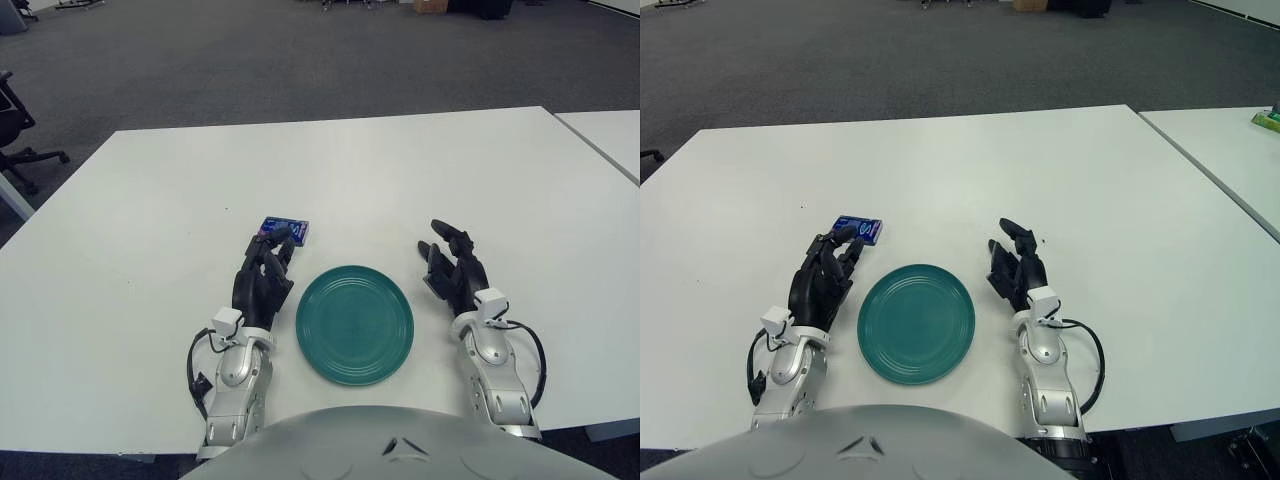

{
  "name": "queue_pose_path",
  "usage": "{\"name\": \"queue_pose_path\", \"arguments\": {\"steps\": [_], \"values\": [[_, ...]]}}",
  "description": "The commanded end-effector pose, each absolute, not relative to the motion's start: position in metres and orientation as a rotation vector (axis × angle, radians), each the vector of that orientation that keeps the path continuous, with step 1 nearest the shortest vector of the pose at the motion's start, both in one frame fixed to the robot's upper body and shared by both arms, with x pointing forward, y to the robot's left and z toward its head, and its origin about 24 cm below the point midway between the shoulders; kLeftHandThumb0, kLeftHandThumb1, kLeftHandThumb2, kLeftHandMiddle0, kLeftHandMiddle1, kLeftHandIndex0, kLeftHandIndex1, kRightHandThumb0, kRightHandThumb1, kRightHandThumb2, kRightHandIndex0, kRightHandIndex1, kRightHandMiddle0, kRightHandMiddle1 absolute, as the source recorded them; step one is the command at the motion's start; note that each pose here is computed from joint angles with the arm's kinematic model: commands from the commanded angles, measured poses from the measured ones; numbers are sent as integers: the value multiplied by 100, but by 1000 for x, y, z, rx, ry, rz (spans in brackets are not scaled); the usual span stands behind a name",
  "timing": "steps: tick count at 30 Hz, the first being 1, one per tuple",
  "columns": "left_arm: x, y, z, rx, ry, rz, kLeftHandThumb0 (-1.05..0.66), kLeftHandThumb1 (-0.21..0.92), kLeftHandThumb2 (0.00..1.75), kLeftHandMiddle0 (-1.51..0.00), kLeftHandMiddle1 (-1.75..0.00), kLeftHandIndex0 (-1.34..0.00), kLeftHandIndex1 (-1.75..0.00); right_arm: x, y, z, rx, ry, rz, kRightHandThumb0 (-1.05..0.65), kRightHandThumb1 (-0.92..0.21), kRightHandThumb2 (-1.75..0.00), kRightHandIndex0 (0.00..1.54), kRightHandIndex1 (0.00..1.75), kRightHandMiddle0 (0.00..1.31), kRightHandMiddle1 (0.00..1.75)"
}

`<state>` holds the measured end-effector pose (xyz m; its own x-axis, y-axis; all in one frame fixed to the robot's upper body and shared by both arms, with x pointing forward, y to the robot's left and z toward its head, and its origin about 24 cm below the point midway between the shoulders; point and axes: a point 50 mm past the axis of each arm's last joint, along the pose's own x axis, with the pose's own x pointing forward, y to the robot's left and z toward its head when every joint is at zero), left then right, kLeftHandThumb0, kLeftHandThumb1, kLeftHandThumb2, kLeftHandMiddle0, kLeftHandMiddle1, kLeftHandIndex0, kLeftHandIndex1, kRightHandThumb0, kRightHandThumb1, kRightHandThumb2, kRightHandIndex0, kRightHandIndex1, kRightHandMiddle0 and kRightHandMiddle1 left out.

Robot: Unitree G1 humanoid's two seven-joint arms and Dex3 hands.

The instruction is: Put the gum into the plate.

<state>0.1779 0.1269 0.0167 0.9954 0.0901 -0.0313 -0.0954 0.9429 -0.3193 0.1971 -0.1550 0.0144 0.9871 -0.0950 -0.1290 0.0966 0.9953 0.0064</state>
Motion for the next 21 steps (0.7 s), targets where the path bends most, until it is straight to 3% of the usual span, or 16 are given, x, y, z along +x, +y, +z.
{"name": "queue_pose_path", "arguments": {"steps": [1,14,21], "values": [[181,122,19,-376,10,109,-93,92,86,-55,-7,-26,-105,192,-153,2,23,209,-95,-69,-92,-83,55,1,0,72],[180,125,0,-326,59,127,-94,92,87,-53,-6,-28,-107,191,-152,-1,13,212,-93,-72,-92,-84,53,0,0,74],[173,119,-5,-275,83,139,-95,92,88,-50,-5,-20,-104,186,-146,-8,5,227,-85,-73,-92,-86,50,0,0,70]]}}
